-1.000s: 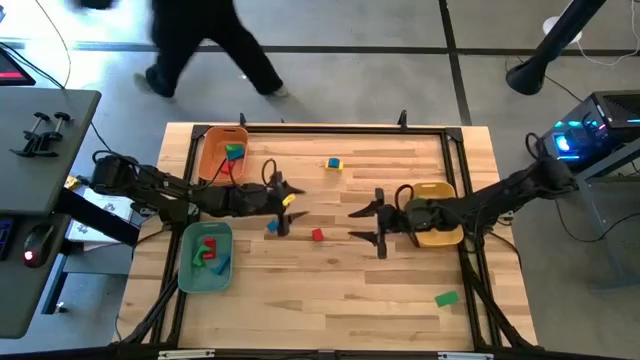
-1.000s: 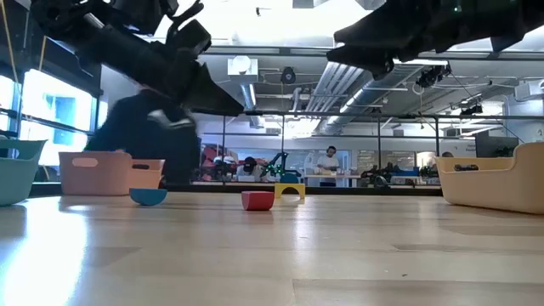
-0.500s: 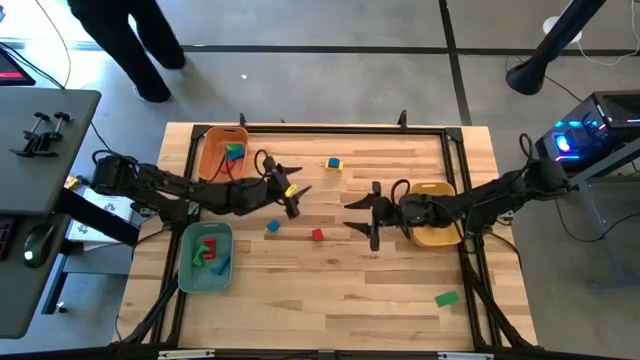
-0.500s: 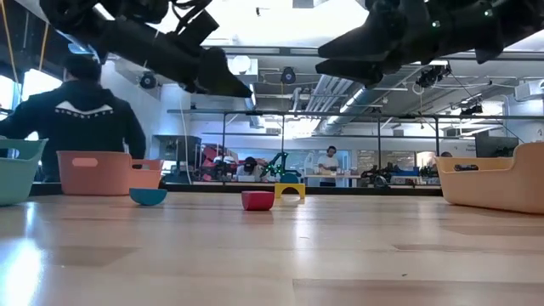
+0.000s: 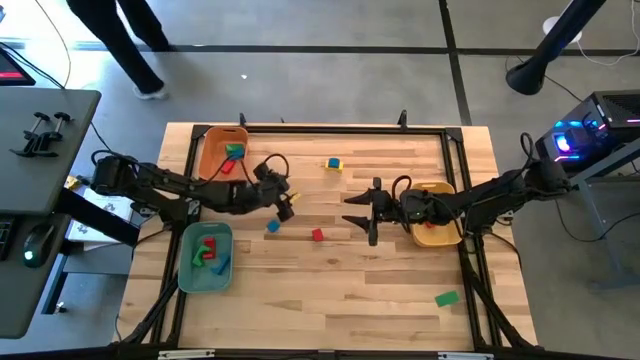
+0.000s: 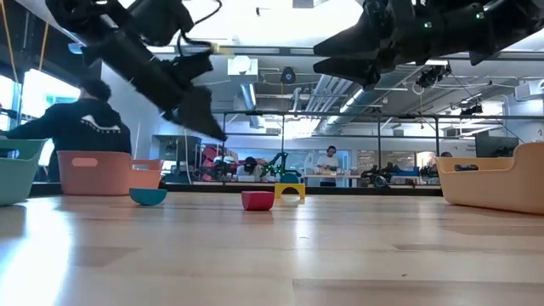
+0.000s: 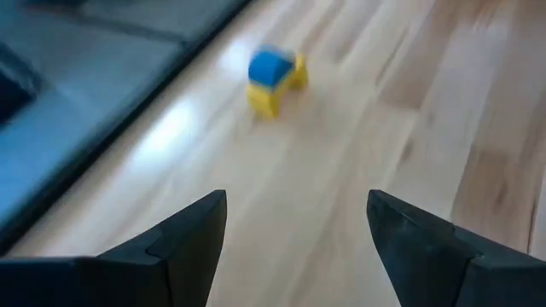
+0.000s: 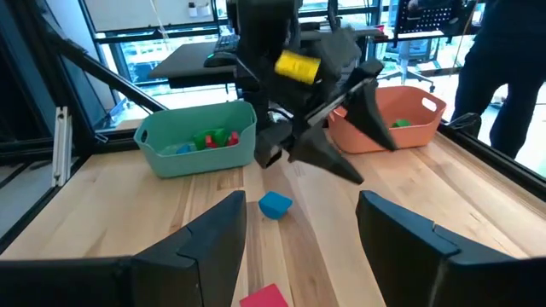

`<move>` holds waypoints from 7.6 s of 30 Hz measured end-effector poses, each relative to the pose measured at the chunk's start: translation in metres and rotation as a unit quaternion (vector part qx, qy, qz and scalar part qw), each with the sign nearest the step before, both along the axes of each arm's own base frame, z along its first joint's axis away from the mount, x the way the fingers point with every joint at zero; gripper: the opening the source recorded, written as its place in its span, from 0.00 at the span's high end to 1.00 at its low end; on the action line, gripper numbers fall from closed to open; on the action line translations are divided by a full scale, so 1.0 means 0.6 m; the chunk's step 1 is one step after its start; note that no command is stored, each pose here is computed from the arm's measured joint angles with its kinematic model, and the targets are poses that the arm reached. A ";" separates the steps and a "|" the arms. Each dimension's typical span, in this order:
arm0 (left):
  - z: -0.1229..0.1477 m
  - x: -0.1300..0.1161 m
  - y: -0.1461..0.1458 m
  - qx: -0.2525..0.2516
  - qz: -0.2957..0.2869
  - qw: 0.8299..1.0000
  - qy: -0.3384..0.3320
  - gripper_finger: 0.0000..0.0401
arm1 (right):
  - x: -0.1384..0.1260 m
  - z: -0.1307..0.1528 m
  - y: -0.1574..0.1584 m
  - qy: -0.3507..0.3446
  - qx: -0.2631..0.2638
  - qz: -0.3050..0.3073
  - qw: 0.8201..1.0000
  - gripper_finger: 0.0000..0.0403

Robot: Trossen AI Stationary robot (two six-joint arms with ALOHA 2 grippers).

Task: Sort blocks by size
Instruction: Put the blue half-circle block into the yellow bin, then put the green triangle block into the orange bin

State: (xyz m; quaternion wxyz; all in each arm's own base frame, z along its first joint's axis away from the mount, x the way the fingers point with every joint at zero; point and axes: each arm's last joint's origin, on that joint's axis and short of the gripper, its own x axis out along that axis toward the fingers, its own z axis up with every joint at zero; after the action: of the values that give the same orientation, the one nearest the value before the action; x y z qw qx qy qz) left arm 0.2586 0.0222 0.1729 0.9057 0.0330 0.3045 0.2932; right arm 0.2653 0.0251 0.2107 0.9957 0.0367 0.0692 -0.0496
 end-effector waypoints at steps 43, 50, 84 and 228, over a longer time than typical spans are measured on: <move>-0.103 -0.115 -0.113 -0.177 -0.021 0.984 -0.001 0.32 | 0.000 0.000 0.000 0.001 -0.010 0.001 1.000 0.46; -0.129 -0.102 -0.119 -0.180 -0.044 0.983 0.017 0.34 | 0.000 0.000 0.000 0.000 -0.008 0.001 1.000 0.46; 0.016 0.052 -0.074 -0.210 -0.322 0.908 -0.169 0.73 | 0.136 -0.019 0.056 0.097 -0.413 0.203 0.883 0.47; 0.028 0.062 -0.029 -0.161 -0.267 0.934 -0.174 0.39 | -0.043 0.004 0.004 0.145 -0.013 -0.218 0.965 0.55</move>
State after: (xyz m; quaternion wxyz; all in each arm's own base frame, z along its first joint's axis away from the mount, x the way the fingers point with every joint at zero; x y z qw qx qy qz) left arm 0.2959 0.0049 0.1896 0.9825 -0.0844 0.1656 -0.0107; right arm 0.2397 0.0273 0.2131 0.9404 0.0299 0.2028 -0.2714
